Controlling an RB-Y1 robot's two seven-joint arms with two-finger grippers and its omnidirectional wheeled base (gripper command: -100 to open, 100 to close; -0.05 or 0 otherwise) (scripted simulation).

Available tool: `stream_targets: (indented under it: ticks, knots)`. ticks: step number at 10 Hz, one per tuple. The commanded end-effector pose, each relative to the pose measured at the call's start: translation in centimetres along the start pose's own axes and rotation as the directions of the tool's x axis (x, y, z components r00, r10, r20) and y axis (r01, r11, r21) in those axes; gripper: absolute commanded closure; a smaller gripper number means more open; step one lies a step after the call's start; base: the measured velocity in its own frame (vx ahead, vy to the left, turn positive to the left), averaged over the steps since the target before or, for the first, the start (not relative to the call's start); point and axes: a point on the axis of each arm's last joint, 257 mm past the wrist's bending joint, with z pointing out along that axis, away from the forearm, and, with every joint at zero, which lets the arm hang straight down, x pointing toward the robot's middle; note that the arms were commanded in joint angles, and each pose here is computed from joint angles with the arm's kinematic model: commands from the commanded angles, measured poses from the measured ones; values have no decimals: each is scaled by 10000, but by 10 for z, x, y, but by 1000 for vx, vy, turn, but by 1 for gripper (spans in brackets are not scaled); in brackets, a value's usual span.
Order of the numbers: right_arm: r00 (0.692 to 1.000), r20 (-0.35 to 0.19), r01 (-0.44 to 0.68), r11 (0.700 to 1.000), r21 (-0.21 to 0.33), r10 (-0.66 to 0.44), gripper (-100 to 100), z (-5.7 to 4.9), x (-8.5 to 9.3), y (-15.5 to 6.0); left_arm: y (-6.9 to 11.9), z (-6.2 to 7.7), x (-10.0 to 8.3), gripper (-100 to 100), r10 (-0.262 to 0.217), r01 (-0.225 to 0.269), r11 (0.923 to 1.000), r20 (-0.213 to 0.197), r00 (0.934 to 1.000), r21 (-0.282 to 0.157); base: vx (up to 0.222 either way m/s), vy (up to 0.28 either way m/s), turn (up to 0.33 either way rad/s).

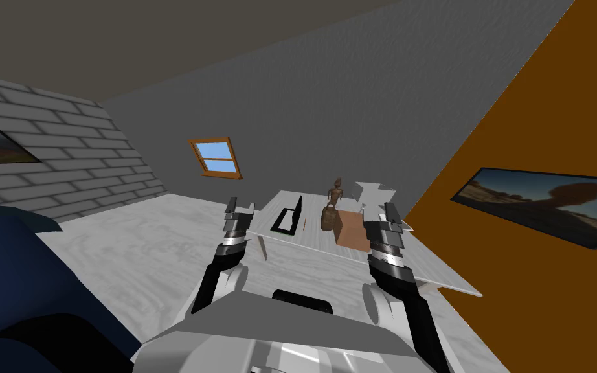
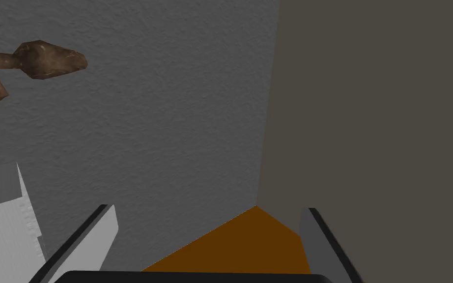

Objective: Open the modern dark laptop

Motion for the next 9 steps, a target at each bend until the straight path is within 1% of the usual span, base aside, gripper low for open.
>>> stream_targets:
  ticks: [1,9]
  knots:
    - [10000,0,0,10000,0,0,0,0,0,0,0,0,0,0,0,0,10000,0,10000,0,0,0,0]
    - [10000,0,0,10000,-5,0,0,0,0,0,0,0,0,0,0,0,10000,-1,10000,4,0,0,0]
